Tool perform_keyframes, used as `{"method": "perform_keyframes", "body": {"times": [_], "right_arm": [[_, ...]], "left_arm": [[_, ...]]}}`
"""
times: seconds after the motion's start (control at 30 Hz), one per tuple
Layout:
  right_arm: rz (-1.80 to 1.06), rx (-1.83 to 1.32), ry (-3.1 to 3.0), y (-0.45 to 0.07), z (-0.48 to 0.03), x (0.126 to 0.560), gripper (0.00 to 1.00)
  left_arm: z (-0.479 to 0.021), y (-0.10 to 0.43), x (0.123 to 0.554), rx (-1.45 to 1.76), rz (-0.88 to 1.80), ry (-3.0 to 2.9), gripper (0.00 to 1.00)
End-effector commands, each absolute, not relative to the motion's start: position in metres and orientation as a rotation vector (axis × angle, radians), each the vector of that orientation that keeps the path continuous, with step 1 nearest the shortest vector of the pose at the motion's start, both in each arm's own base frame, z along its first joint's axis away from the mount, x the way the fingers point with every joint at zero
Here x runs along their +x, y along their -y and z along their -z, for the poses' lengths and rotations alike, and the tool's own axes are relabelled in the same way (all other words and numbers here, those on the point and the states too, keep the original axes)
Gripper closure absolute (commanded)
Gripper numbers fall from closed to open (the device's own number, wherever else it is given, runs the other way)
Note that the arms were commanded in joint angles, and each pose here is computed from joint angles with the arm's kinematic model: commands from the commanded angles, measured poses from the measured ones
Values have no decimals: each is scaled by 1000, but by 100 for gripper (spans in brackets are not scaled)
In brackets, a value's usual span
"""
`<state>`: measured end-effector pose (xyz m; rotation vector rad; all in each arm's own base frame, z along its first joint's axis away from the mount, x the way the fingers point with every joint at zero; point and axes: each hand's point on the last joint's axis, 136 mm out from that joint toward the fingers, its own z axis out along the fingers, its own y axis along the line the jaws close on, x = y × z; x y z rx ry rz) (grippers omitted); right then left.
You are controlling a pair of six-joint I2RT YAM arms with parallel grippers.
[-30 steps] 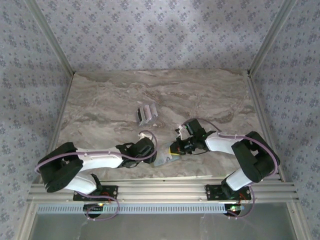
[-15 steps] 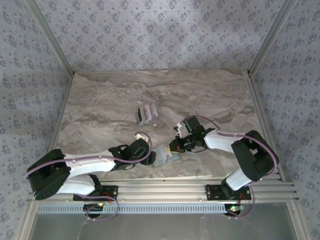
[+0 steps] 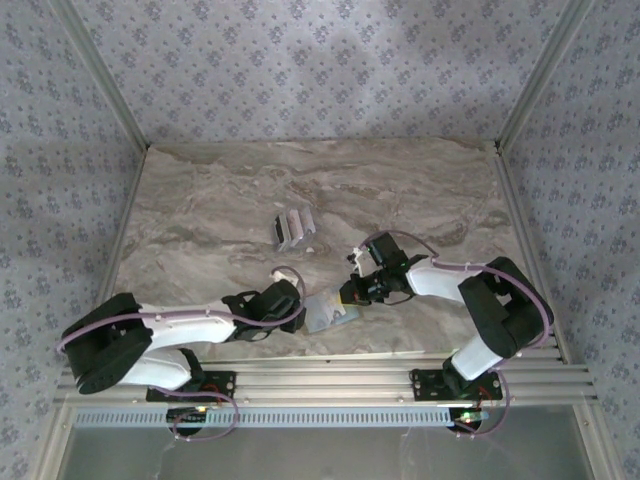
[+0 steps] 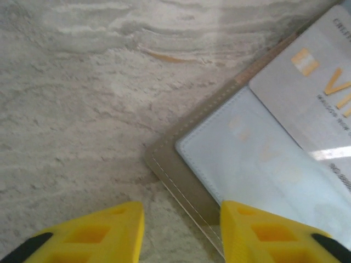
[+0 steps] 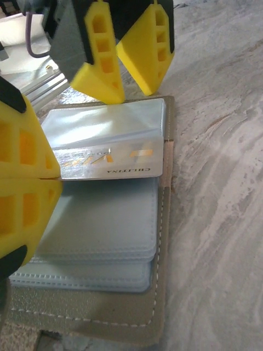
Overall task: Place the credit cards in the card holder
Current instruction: Insert the credit card into the card slot.
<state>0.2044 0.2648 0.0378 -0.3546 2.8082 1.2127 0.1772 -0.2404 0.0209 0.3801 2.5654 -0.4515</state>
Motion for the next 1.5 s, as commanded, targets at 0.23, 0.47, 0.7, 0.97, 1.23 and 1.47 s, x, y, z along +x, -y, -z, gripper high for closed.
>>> {"method": "perform_keyframes", "body": {"times": [0.23, 0.47, 0.7, 0.97, 1.23, 1.47], "right_arm": [[-1070, -438, -2805, -263, -31, 206, 100], [-1132, -422, -2781, -270, -35, 203, 100], [-1181, -420, -2764, -278, -39, 198, 100], [-1207, -395, -2766, -280, -36, 194, 100], [-1233, -400, -2746, -291, -37, 188, 100], [-1256, -393, -2745, -298, -35, 183, 100]], "left_arm": [[-4, 256, 179, 398, 460, -2611, 67], [-1, 256, 179, 390, 459, -2617, 68], [2, 257, 179, 383, 461, -2627, 68], [4, 259, 179, 378, 464, -2630, 68], [4, 260, 180, 374, 464, -2634, 69], [3, 263, 181, 363, 478, -2629, 69]]}}
